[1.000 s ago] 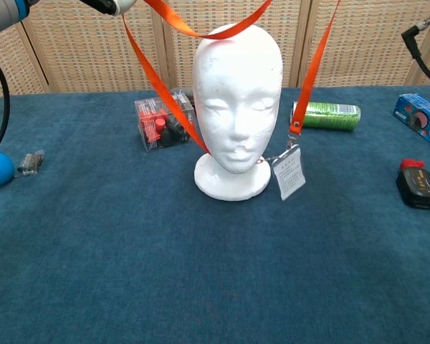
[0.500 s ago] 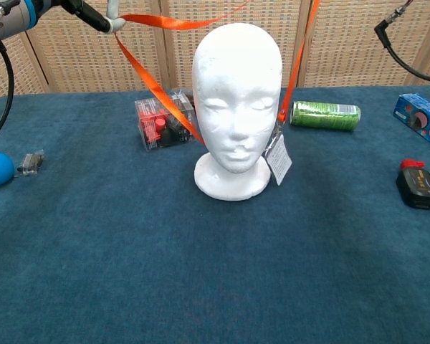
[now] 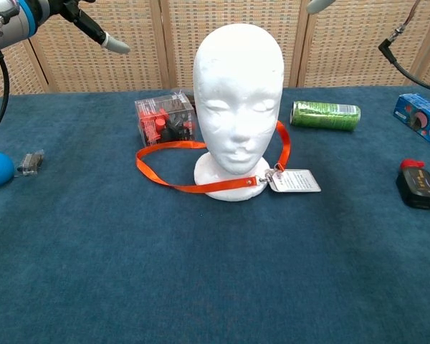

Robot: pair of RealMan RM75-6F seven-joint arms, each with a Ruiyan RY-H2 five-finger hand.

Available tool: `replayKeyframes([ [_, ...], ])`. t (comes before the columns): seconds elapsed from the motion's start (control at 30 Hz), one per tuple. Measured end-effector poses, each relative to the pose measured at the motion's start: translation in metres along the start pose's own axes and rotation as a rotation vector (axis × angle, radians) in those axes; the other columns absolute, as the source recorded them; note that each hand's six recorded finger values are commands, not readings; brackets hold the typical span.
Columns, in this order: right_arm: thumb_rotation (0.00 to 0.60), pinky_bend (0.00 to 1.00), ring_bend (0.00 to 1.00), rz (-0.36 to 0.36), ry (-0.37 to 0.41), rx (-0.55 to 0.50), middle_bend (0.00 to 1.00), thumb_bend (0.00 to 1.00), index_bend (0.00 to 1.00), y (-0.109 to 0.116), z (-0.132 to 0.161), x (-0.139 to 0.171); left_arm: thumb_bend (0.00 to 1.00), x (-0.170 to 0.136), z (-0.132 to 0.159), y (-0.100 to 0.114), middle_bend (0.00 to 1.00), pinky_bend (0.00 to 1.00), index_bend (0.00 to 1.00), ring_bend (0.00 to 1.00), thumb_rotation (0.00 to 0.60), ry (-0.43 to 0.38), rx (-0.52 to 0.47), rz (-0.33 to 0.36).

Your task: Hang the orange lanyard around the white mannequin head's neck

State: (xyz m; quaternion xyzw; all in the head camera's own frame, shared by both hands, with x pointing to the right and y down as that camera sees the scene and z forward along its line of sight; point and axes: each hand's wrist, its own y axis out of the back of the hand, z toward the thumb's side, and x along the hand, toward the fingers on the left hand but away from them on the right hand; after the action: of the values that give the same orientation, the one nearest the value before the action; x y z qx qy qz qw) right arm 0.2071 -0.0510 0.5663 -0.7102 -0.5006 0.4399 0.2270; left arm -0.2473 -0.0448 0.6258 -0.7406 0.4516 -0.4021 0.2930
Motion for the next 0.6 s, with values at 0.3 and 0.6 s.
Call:
replayKeyframes([
  [0.3, 0.6, 0.0, 0.0, -0.046, 0.021, 0.06, 0.0, 0.0, 0.04, 0.019, -0.011, 0.013, 0.0, -0.017, 0.0, 0.013, 0.0, 0.0, 0.0, 0.0, 0.599, -0.05, 0.041, 0.032],
  [0.6, 0.6, 0.42, 0.49, -0.101, -0.018, 0.189, 0.55, 0.41, 0.08, 0.056, -0.071, 0.057, 0.0, -0.081, -0.034, 0.036, 0.0, 0.0, 0.0, 0.0, 0.542, -0.057, 0.202, 0.048],
])
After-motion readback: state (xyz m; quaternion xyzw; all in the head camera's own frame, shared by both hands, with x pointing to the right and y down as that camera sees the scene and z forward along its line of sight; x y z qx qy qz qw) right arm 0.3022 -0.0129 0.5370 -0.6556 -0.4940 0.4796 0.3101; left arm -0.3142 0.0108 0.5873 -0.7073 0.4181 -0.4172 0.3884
